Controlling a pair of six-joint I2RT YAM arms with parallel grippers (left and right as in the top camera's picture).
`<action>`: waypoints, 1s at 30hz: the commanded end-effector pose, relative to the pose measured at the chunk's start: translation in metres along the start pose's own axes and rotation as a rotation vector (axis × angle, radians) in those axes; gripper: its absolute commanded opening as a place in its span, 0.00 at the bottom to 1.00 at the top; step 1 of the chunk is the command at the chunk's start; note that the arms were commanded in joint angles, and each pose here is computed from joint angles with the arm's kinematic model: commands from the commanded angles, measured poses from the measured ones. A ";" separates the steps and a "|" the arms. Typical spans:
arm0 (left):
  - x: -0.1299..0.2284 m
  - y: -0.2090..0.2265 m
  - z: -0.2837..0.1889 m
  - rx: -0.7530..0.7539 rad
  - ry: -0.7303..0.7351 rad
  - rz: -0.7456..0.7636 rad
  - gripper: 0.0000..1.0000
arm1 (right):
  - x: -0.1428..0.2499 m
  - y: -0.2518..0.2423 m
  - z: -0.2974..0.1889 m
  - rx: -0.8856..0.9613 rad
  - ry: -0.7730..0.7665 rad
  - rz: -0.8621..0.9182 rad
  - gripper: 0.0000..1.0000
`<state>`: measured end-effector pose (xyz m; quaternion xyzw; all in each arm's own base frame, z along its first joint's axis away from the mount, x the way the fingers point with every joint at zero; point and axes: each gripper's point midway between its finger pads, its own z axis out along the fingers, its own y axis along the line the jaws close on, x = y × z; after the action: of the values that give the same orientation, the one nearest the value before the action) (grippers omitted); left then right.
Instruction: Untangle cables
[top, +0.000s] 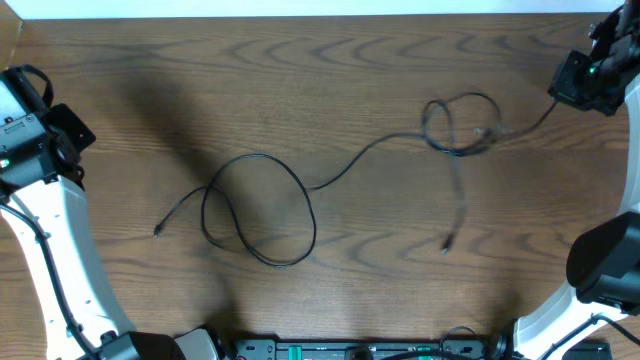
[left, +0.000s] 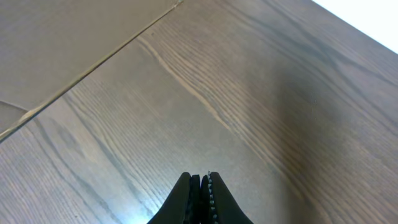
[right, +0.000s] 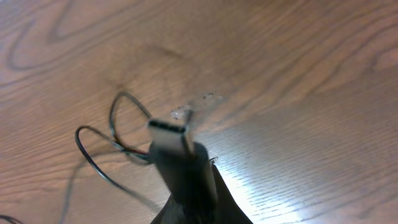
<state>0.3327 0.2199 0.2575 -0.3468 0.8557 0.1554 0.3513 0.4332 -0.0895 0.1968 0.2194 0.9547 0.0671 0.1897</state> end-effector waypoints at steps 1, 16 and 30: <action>0.000 0.002 0.006 -0.005 0.016 -0.019 0.08 | 0.002 0.001 0.007 -0.009 0.019 0.003 0.01; 0.071 -0.187 -0.053 0.717 0.169 0.328 0.13 | 0.038 0.128 0.004 -0.358 0.055 -0.373 0.01; 0.232 -0.361 -0.084 1.046 0.298 0.798 0.77 | 0.043 0.117 0.004 -0.342 0.091 -0.354 0.01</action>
<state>0.4283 -0.1640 0.1581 0.1587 0.9269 -0.1981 0.2763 0.4454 0.0311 0.2040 0.0215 0.9615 0.1972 0.1900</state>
